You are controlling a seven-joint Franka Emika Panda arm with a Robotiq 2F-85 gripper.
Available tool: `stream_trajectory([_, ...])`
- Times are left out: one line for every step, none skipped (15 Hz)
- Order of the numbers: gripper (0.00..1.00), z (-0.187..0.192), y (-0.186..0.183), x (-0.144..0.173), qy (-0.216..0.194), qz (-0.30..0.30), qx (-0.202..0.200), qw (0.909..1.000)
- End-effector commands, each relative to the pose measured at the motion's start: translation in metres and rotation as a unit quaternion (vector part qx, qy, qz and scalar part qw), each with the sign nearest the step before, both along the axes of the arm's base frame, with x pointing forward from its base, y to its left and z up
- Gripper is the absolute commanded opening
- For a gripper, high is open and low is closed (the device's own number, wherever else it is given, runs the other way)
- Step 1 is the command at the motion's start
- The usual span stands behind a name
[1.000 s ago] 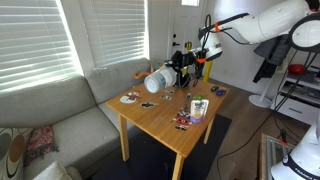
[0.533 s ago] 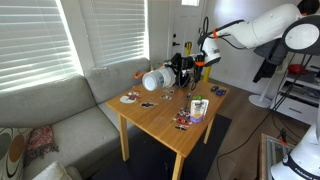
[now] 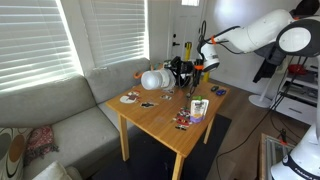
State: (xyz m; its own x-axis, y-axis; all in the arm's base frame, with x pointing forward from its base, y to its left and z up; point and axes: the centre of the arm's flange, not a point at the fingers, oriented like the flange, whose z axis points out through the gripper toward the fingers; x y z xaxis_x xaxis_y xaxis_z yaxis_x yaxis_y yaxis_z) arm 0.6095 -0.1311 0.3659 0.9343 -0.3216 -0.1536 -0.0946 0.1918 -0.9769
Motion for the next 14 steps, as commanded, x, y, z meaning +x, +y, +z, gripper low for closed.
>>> stream_trajectory([0.01, -0.006, 0.002, -0.002, 0.043, 0.003, 0.004, 0.9991])
stream_trajectory([0.01, -0.008, 0.002, -0.002, 0.052, 0.004, 0.002, 0.9986])
stream_trajectory([0.01, -0.008, 0.001, -0.002, 0.06, 0.004, 0.0, 0.9982])
stream_trajectory([0.01, -0.009, 0.0, -0.002, 0.069, 0.007, -0.001, 0.9976])
stream_trajectory([0.01, -0.009, -0.001, -0.002, 0.076, 0.006, -0.003, 0.9971])
stream_trajectory([0.01, -0.008, -0.003, -0.002, 0.083, 0.005, -0.007, 0.9965])
stream_trajectory([0.01, -0.006, -0.004, -0.001, 0.088, 0.005, -0.009, 0.9961])
stream_trajectory([0.01, -0.005, -0.004, -0.001, 0.092, 0.005, -0.013, 0.9956])
stream_trajectory([0.01, -0.003, -0.005, 0.0, 0.096, 0.006, -0.018, 0.9952])
stream_trajectory([0.01, 0.0, -0.005, 0.001, 0.099, 0.007, -0.023, 0.9949])
stream_trajectory([0.01, 0.002, -0.004, 0.003, 0.099, 0.007, -0.029, 0.9946])
stream_trajectory([0.01, 0.005, -0.002, 0.006, 0.1, 0.011, -0.035, 0.9944])
stream_trajectory([0.01, 0.009, 0.0, 0.009, 0.099, 0.015, -0.043, 0.994])
stream_trajectory([0.01, 0.014, 0.003, 0.012, 0.102, 0.022, -0.054, 0.9931])
